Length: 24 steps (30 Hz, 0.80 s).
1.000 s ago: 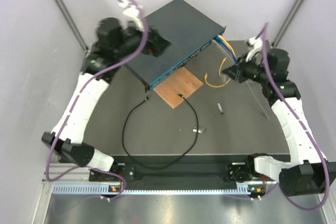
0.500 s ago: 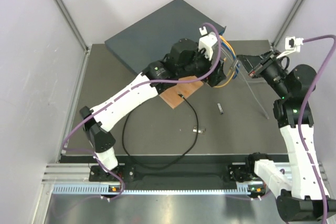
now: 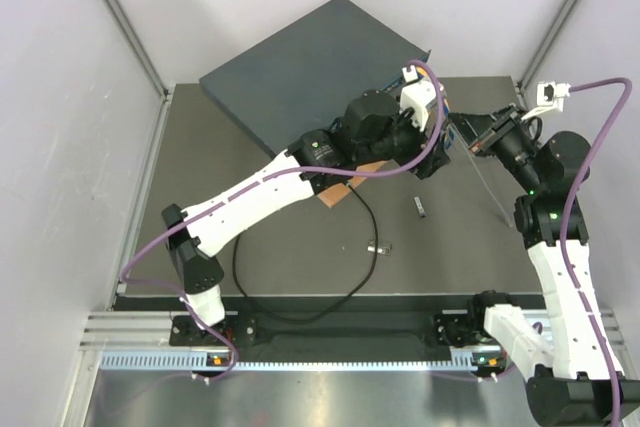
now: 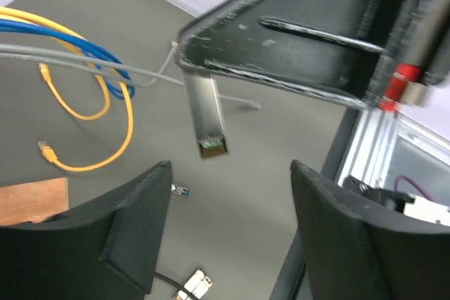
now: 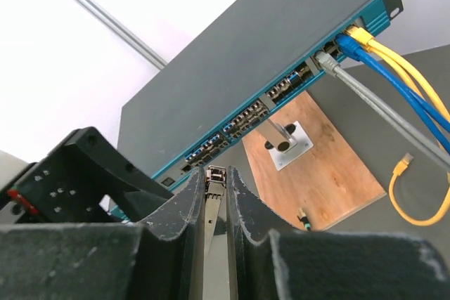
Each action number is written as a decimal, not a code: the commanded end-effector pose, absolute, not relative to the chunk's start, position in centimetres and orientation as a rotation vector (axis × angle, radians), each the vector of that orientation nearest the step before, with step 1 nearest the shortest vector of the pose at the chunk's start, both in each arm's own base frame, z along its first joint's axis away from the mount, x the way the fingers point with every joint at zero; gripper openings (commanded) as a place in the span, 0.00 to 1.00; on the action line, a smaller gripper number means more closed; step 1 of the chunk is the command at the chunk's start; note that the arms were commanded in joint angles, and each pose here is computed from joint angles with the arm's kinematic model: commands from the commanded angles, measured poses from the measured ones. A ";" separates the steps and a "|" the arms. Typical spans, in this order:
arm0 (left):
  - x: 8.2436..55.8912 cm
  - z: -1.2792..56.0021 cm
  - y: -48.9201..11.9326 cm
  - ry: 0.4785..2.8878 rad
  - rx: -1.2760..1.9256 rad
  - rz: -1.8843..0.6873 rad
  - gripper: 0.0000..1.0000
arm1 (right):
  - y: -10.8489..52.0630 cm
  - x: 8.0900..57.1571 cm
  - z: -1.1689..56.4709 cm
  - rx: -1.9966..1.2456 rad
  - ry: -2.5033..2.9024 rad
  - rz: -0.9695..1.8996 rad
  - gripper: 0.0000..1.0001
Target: Insert the plug into the switch port
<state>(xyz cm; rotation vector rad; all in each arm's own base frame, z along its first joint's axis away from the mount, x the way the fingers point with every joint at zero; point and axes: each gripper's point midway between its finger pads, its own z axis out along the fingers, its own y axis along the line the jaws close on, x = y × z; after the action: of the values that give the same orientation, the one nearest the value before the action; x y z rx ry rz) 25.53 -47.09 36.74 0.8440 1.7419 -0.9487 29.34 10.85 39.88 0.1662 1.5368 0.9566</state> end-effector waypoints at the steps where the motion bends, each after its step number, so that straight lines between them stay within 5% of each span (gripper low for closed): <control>1: 27.8 39.1 -47.2 1.660 0.753 -0.886 0.69 | 10.8 28.2 42.6 0.132 1.436 0.973 0.00; 8: 28.9 39.0 -47.1 1.624 0.735 -0.834 0.54 | 11.1 28.0 41.8 0.145 1.461 1.000 0.00; 16: 28.5 39.3 -47.1 1.601 0.737 -0.862 0.50 | 11.1 28.1 41.1 0.146 1.477 0.992 0.00; 24: 28.5 39.7 -46.8 1.585 0.737 -0.857 0.10 | 11.1 27.9 40.9 0.144 1.484 0.992 0.00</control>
<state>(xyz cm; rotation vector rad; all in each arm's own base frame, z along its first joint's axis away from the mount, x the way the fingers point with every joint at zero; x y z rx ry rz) 27.91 -47.76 35.61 0.8100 1.6959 -0.8444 28.71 10.93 39.62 0.1864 1.5265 0.9824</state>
